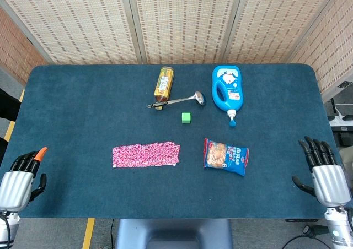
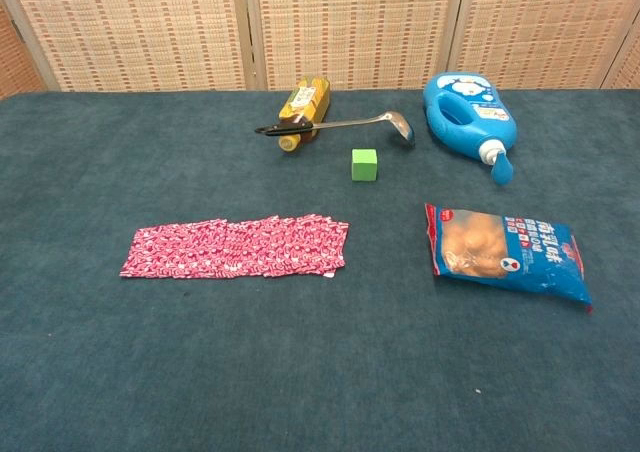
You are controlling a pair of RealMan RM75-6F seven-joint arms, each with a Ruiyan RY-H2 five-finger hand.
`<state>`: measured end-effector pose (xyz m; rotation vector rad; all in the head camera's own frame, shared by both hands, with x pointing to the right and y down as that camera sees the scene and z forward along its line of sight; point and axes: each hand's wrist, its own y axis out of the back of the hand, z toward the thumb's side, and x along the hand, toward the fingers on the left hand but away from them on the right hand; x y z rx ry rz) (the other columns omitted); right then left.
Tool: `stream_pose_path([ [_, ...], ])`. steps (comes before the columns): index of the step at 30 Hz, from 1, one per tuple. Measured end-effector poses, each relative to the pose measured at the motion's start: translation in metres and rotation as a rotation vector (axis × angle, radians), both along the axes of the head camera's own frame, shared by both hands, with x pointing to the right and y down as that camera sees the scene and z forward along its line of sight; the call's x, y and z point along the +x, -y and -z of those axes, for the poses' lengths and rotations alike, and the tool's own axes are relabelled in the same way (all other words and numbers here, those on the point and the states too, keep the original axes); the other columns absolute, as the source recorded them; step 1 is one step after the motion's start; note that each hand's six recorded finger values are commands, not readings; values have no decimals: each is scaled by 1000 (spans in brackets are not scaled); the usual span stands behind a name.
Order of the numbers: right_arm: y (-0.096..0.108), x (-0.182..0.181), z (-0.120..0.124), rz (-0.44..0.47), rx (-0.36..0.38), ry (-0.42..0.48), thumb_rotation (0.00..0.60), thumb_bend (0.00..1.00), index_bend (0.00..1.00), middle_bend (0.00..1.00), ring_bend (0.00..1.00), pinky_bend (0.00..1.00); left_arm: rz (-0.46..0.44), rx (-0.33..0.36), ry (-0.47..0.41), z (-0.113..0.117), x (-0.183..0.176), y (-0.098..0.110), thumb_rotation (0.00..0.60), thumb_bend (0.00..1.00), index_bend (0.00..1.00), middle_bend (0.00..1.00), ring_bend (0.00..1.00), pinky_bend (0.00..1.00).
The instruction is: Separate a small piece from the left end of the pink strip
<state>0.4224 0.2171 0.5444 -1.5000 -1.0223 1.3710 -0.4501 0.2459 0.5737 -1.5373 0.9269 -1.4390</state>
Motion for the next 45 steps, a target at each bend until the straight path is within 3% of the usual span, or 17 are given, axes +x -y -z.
stream_pose_path([
  [3, -2, 2, 8, -11, 46, -17, 600, 257, 0, 363, 232, 204, -24, -47, -5, -8, 5, -2, 600, 853, 0, 676, 642, 551],
  [7, -4, 5, 20, -28, 105, -34, 600, 439, 17, 527, 383, 310, -72, -122, 3, -21, 16, -6, 600, 932, 0, 697, 659, 550],
  [12, -3, 8, 34, -46, 193, -16, 600, 650, 73, 583, 436, 352, -137, -219, 25, -38, 35, -7, 600, 958, 0, 700, 665, 548],
  [14, -3, 10, 38, -52, 223, 1, 600, 690, 97, 584, 438, 353, -168, -244, 43, -45, 44, -5, 600, 959, 0, 700, 665, 549],
  [20, -4, 7, 38, -43, 238, 39, 600, 702, 302, 586, 443, 353, -256, -307, 64, -65, 80, -3, 600, 961, 0, 700, 665, 549],
  [23, -3, 5, 38, -29, 240, 66, 600, 702, 452, 586, 443, 353, -281, -327, 75, -73, 93, -2, 600, 961, 0, 700, 665, 550],
  [27, -4, 4, 36, -14, 243, 79, 600, 702, 540, 586, 443, 353, -301, -361, 87, -86, 109, -3, 600, 961, 0, 700, 665, 550],
  [35, -4, 2, 35, -6, 237, 87, 600, 687, 561, 586, 443, 353, -314, -405, 88, -101, 126, -4, 600, 960, 0, 699, 665, 550],
  [45, -1, -1, 22, 6, 171, 109, 600, 603, 560, 587, 443, 352, -331, -456, 113, -125, 150, -2, 600, 960, 0, 697, 665, 550],
])
